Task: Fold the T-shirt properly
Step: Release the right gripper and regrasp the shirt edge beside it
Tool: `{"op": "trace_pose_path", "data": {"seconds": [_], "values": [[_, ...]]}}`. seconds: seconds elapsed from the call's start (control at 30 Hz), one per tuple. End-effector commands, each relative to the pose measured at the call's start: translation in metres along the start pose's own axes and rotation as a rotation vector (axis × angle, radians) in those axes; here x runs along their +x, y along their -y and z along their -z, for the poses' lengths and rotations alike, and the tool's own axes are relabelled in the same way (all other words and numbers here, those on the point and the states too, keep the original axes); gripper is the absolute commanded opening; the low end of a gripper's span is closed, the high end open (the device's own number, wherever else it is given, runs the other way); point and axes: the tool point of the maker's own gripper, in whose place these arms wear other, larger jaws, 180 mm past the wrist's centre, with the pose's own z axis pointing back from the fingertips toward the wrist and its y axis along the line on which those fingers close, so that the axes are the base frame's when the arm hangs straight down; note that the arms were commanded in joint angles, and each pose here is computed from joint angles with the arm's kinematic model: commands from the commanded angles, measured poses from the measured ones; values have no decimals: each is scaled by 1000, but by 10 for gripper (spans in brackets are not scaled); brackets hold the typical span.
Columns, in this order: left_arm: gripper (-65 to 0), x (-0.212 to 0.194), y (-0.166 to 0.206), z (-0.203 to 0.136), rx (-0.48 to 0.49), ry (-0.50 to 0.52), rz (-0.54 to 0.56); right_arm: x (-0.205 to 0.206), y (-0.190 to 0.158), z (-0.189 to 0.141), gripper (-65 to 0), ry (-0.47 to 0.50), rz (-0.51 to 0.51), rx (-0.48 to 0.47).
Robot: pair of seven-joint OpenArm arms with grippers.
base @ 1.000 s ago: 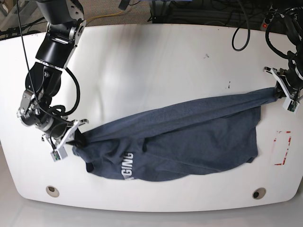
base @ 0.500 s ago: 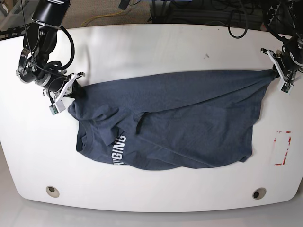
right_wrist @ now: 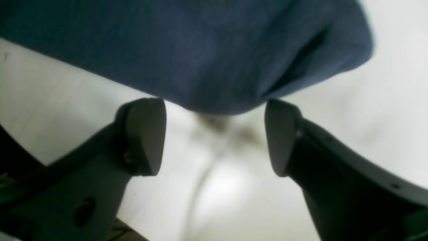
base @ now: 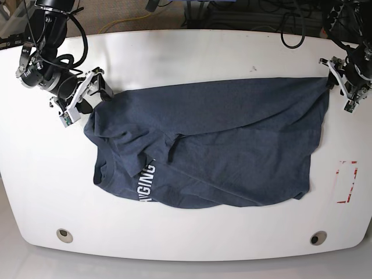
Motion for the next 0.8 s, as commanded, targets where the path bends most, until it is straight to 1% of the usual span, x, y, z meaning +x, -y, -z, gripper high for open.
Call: {"op": "trace_pose_path", "data": {"seconds": [0.0,0.07,0.2,0.3,0.4,0.47,0.6,0.67,0.77], "values": [[-386,10,-6,-5,16,30,17,23,9,-9,-203,50,-47,-21],[-386,10,-6,-5,17,32,17,30,17,-7,-200,55,-58,-38],[-386,11,-2,-3,3,33,22,45,38,-5,-197,42,-94,-117],[-386,12,2,-1,-7,30,31,50,48,-3,-197,25,-110,-155],[-386,12,3,-1,-11,31,31,54,45,13,-197,-8,-135,-133],[-386,12,4,0,-12,32,28,50,44,24,-197,-37,-133,-115],[-388,12,7,1,-20,31,36,34,48,38,-200,-88,-90,-91],[-388,12,7,1,-20,31,36,35,42,46,-203,-82,-80,-68],[-388,12,7,1,-20,30,35,39,38,51,-206,-63,-78,-59]]}}
